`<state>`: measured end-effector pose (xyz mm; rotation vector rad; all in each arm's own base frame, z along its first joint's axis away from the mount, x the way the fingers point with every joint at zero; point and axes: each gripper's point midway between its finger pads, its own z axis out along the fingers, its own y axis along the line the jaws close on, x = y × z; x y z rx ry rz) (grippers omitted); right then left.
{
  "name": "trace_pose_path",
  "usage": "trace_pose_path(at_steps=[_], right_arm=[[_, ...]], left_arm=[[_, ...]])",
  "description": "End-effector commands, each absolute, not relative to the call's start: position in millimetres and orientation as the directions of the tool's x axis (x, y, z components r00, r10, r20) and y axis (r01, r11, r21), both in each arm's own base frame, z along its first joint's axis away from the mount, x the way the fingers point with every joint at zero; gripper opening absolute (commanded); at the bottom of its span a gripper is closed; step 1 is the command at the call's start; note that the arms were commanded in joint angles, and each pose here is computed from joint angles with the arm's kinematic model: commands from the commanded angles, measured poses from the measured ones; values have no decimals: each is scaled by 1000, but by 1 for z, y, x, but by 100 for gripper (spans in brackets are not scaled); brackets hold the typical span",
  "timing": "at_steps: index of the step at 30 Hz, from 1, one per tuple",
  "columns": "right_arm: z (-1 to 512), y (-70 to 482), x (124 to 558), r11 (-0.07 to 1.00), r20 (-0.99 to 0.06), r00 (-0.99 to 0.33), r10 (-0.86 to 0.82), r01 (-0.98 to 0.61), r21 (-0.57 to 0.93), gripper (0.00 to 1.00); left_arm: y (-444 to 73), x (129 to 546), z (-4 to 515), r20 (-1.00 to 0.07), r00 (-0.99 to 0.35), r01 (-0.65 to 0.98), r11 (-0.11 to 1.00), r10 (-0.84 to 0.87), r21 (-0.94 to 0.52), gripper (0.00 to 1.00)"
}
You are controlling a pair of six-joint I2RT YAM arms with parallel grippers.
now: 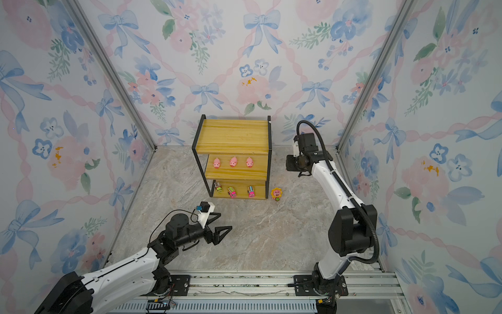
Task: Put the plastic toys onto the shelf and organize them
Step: 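Lift the strawberry figure and carry it above the top shelf board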
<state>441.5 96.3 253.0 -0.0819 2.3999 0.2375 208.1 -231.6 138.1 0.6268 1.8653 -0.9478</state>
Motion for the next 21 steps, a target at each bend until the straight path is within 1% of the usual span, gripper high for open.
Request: trace_pose_path(at_steps=[1,4,7,11,16,21], right_arm=[[311,103,409,977,-717,-696,-36,-176,122,27],[359,110,389,972,-788,-612,-60,-217,94,27],[398,116,368,965,-837,-543,-67,-250,85,27],[434,130,338,947,-889,-450,-85,-313,68,27],[465,157,309,909,-940,-327,-94,-412,52,25],[470,177,310,893,-947,-311,-77,-444,73,24]], left_arm=[[-233,208,139,-904,-425,754,569,40,-329,98],[-232,207,138,-904,-424,754,570,44,-326,98],[-232,206,137,-905,-424,755,568,44,-326,98],[-231,206,137,-905,-423,753,571,41,-326,98],[-229,205,137,-907,-420,752,573,35,-326,98],[-228,203,137,-909,-416,752,573,30,-326,98]])
